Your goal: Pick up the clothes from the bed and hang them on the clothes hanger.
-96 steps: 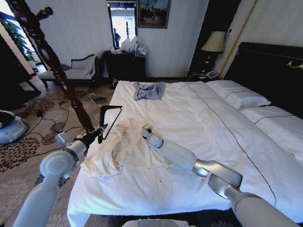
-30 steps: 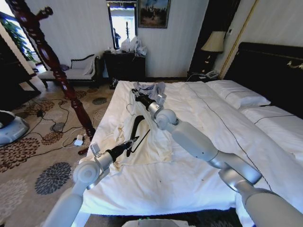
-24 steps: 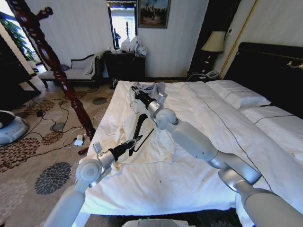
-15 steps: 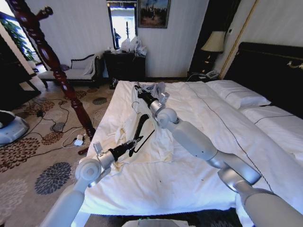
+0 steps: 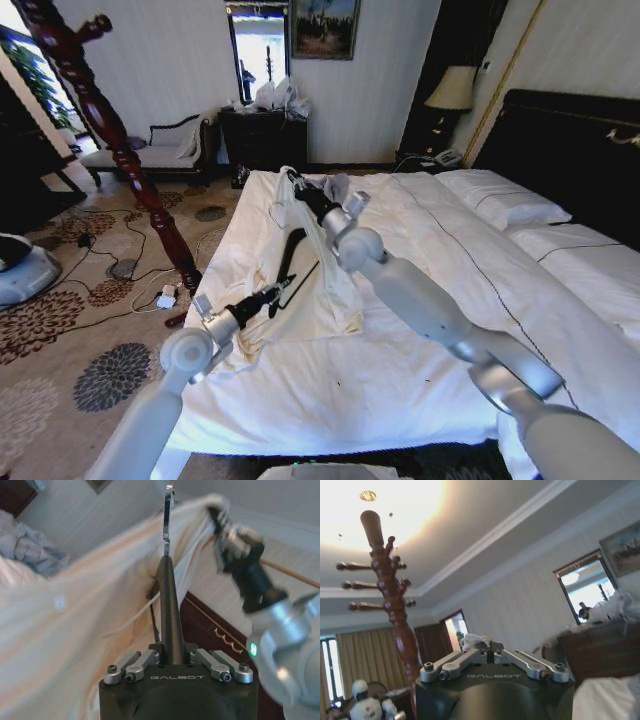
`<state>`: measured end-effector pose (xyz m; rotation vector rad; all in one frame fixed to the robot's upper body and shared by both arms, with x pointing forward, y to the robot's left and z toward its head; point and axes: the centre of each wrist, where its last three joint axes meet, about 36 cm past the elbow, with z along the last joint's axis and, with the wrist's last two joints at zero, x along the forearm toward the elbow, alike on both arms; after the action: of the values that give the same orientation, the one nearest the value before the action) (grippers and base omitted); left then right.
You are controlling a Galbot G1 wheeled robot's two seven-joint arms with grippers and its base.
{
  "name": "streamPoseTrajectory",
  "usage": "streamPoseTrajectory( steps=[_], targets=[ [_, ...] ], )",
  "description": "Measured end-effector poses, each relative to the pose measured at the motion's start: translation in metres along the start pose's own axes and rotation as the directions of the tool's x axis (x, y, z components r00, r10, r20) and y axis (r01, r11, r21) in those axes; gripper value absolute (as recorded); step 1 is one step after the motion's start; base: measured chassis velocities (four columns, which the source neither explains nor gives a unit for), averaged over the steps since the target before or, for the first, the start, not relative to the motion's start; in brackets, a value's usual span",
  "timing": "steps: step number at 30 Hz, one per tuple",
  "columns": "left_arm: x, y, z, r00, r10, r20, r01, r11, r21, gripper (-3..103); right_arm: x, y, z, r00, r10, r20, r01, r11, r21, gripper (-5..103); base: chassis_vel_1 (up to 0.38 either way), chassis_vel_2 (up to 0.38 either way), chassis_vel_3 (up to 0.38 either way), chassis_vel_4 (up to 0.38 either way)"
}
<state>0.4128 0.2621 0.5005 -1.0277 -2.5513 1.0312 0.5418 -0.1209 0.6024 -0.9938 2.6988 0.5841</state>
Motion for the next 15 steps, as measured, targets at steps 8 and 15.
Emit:
streamPoseTrajectory(
  steps=[8,15],
  targets=[
    [-0.002,-0.002,-0.016,0.999,0.013,0.037,-0.012,0.999,-0.031,20,0.040,0.000,0.025,0.997,0.002,-0.072,-0.002,1.000,0.009,1,0.000,0.000,0.000,0.000],
    [0.003,-0.001,-0.031,0.999,-0.004,0.053,0.007,0.998,-0.064,20,0.078,0.016,0.035,0.985,-0.139,-0.098,0.137,0.990,-0.021,1,0.000,0.000,0.000,0.000]
  ],
)
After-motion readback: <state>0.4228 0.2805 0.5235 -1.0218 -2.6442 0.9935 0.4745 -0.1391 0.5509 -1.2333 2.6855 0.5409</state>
